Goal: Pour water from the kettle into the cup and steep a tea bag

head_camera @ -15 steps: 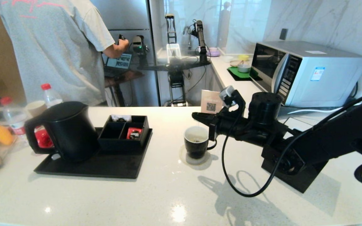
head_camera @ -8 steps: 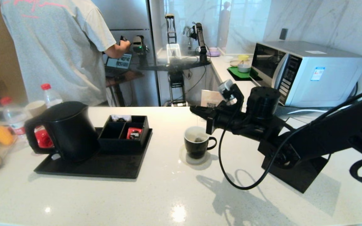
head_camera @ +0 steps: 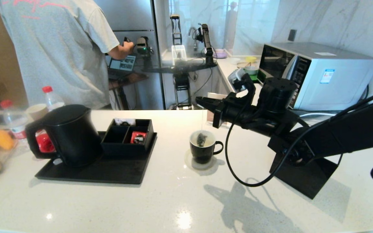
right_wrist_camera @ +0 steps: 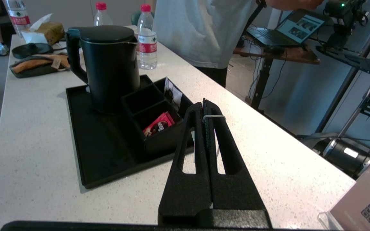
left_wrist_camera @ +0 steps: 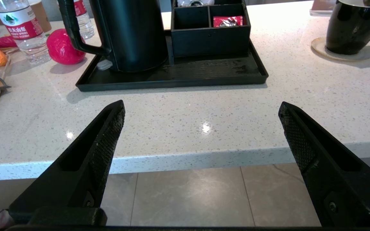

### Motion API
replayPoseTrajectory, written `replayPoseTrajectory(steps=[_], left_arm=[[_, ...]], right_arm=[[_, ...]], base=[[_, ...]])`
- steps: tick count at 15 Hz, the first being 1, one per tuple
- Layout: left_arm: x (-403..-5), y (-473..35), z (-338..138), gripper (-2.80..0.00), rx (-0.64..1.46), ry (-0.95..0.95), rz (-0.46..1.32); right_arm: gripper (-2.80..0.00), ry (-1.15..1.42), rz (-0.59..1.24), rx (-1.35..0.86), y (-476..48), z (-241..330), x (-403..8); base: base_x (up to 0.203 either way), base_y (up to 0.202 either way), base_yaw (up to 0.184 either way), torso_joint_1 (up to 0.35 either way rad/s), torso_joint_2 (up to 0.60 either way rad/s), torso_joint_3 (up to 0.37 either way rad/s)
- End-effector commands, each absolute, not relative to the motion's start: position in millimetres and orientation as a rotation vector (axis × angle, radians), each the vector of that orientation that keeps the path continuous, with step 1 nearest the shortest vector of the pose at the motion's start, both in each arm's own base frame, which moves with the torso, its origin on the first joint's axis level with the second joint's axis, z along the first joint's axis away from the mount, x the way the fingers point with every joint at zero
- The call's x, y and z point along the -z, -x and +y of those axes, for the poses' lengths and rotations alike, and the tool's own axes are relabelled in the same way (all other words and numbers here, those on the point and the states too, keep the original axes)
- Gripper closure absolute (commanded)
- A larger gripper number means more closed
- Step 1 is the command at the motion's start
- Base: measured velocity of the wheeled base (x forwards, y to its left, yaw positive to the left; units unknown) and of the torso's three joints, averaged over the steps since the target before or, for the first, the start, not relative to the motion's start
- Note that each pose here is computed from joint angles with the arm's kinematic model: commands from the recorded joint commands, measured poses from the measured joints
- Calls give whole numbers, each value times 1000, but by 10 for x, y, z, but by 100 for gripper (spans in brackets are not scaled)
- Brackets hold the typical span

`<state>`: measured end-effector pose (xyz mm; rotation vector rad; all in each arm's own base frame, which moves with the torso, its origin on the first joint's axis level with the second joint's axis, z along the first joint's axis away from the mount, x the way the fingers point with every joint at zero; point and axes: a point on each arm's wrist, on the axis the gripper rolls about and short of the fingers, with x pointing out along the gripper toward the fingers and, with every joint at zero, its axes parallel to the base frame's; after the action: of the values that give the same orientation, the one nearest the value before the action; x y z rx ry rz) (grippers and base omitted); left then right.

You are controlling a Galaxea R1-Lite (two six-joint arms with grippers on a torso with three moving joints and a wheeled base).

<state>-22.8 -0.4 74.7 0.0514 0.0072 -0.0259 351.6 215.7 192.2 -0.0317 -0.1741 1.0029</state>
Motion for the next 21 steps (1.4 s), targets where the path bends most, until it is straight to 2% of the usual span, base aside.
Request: replayPoseTrajectory(steps=[1,7,11,21], left_arm=[[-747,228,-4,-280,26,-51,7],[-747,228,-4,-280,26,-51,7],[-747,228,-4,-280,26,-51,7],[-747,228,-4,-280,28,-51,7]], right_arm=[[0,36,-138,-1010,-3469,2142,-1790],[0,42,-74,-1019,-3323,2081,-1342],[0,39,-107,-1017,-3364,2104,-1426],[0,9,-257,-994,-3514,2109,-1972]], base=[[0,0,0,0,0,0],[0,0,0,0,0,0],[0,0,0,0,0,0],[0,0,0,0,0,0]])
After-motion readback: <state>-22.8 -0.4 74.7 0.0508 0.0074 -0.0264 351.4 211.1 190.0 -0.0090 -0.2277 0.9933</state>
